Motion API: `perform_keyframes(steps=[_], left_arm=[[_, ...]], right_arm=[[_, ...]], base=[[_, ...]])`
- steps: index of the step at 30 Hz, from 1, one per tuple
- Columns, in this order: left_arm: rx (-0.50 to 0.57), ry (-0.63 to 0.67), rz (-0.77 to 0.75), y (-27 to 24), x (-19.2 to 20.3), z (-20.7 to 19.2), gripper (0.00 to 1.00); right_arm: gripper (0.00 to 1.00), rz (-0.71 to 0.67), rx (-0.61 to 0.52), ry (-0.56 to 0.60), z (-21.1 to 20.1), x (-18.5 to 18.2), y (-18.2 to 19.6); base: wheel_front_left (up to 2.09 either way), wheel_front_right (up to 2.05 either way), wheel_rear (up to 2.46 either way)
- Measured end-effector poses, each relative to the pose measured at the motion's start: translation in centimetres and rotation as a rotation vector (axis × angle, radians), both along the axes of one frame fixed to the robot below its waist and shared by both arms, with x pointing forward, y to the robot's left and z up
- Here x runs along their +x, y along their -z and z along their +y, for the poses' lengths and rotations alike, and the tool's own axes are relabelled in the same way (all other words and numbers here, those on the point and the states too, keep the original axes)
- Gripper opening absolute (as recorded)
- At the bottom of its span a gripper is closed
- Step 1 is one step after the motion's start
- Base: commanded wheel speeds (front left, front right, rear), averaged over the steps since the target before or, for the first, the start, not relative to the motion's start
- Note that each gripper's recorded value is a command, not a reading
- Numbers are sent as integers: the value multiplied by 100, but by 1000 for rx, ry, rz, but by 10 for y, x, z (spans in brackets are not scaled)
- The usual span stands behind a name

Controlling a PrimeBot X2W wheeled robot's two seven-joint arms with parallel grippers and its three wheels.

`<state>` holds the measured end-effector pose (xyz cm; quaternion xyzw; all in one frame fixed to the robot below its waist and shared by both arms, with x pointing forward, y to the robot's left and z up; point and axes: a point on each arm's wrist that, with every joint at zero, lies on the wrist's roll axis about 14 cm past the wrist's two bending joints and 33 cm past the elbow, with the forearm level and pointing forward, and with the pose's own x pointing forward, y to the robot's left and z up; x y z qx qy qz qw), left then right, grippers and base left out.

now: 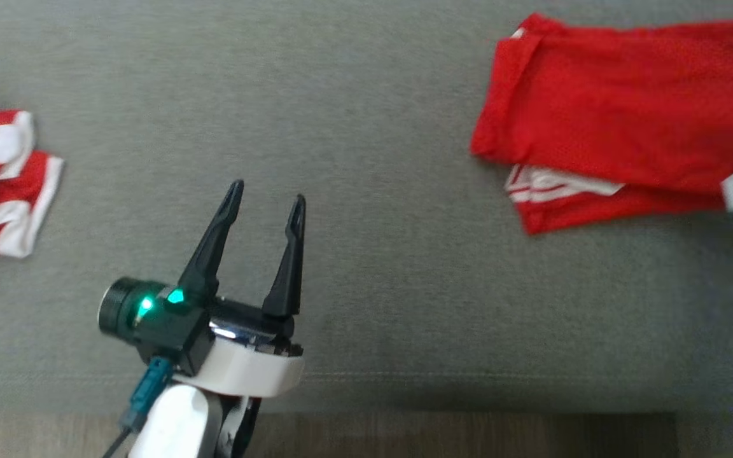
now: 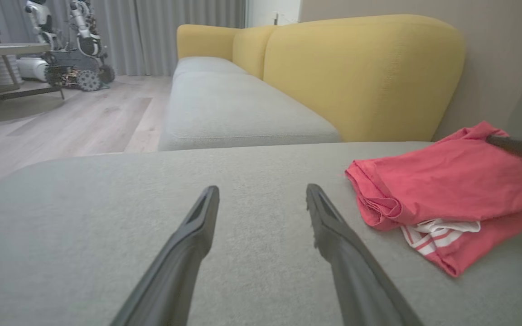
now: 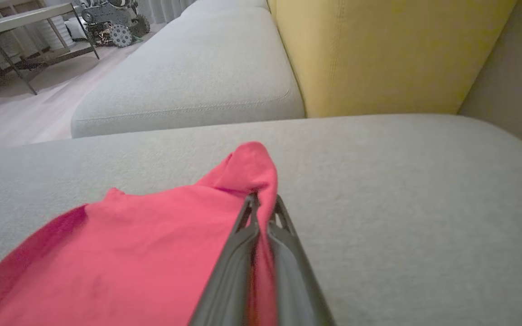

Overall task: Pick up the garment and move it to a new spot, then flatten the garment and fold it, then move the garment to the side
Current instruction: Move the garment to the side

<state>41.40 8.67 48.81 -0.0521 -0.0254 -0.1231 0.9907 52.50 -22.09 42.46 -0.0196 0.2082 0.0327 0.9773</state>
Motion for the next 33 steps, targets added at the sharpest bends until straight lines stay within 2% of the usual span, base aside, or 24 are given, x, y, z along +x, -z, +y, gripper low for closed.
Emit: perform_keyframes(steps=[9,22,23,24,27,30,33], left_arm=[[-74,116,-93,-13,37,-37,100],[-105,191,-79,6,52,-59,100],[-105,192,-80,6,53,-60,100],[-104,192,-80,6,53,-59,100],[-89,191,-79,7,53,-58,100],[-80,184,-87,3,51,-56,100],[-64,170,-98,-4,49,-51,100]], right_arm=[[0,30,-172,85,-85,-2,-23],[1,4,-350,167,-137,7,-45],[42,-2,-367,172,-139,8,-48],[100,-16,-385,179,-142,9,-52],[100,-78,-469,196,-150,13,-69],[100,-181,-535,183,-141,18,-90],[100,-289,-486,134,-106,26,-101]], base=[[0,0,0],[0,0,0],[0,0,0],[0,0,0],[0,0,0],[0,0,0],[0,0,0]])
